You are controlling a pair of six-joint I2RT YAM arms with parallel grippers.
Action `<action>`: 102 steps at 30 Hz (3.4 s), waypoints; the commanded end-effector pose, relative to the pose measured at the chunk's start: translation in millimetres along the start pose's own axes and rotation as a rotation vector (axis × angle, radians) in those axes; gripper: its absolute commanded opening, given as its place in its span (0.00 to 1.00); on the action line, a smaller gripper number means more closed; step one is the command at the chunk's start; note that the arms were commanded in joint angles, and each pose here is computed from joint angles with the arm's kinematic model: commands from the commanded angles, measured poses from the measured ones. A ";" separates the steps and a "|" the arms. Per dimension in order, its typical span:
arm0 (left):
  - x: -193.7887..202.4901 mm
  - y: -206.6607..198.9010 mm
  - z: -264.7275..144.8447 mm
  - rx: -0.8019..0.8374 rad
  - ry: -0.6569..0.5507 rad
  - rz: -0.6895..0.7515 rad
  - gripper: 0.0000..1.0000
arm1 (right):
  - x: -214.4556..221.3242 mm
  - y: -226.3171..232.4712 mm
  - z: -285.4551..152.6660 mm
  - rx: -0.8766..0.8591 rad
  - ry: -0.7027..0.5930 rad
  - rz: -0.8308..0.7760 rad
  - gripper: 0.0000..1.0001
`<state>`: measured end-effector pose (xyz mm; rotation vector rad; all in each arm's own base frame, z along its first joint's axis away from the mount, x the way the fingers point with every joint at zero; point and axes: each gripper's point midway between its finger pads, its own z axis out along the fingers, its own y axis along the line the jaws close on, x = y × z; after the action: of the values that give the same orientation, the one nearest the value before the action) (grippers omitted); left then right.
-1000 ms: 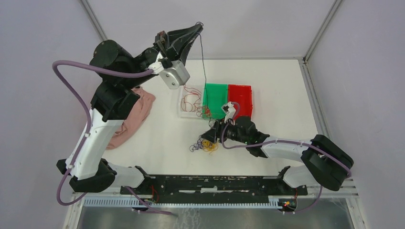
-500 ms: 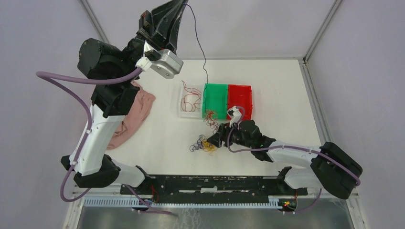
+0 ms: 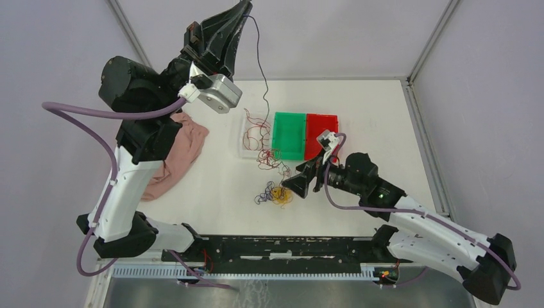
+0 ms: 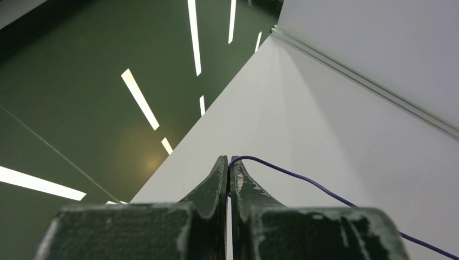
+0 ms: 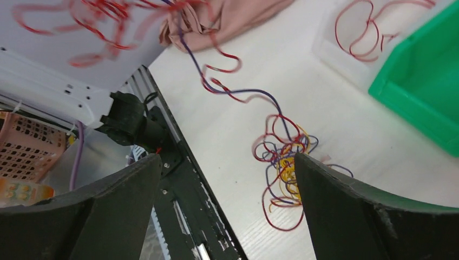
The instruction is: Untangle the cables
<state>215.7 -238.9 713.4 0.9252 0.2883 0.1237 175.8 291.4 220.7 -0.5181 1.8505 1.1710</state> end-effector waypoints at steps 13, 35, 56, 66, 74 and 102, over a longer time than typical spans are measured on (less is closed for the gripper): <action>-13.5 -29.8 -10.5 0.138 -0.045 -0.056 0.03 | -156.9 104.1 0.5 -0.217 -0.168 -0.309 0.92; -25.2 -11.9 -1.1 0.103 -0.089 -0.042 0.03 | -82.4 37.6 71.0 -0.116 -0.048 -0.132 0.65; -42.2 80.1 8.0 -0.228 -0.112 0.202 0.03 | 23.8 -44.7 82.6 0.071 0.018 0.065 0.58; -62.0 129.1 0.5 -0.446 -0.148 0.356 0.03 | 58.4 -65.8 79.5 0.116 0.034 0.137 0.63; -91.8 159.6 -10.1 -0.589 -0.195 0.601 0.03 | 93.4 -101.1 73.8 0.274 0.095 0.206 0.67; 20.1 25.4 -17.0 -0.163 0.156 0.004 0.03 | -93.6 67.4 12.3 -0.204 -0.095 -0.318 0.99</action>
<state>237.8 -216.9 714.3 0.8018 0.3840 0.2699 187.5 302.4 301.6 -0.7495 1.6106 1.0607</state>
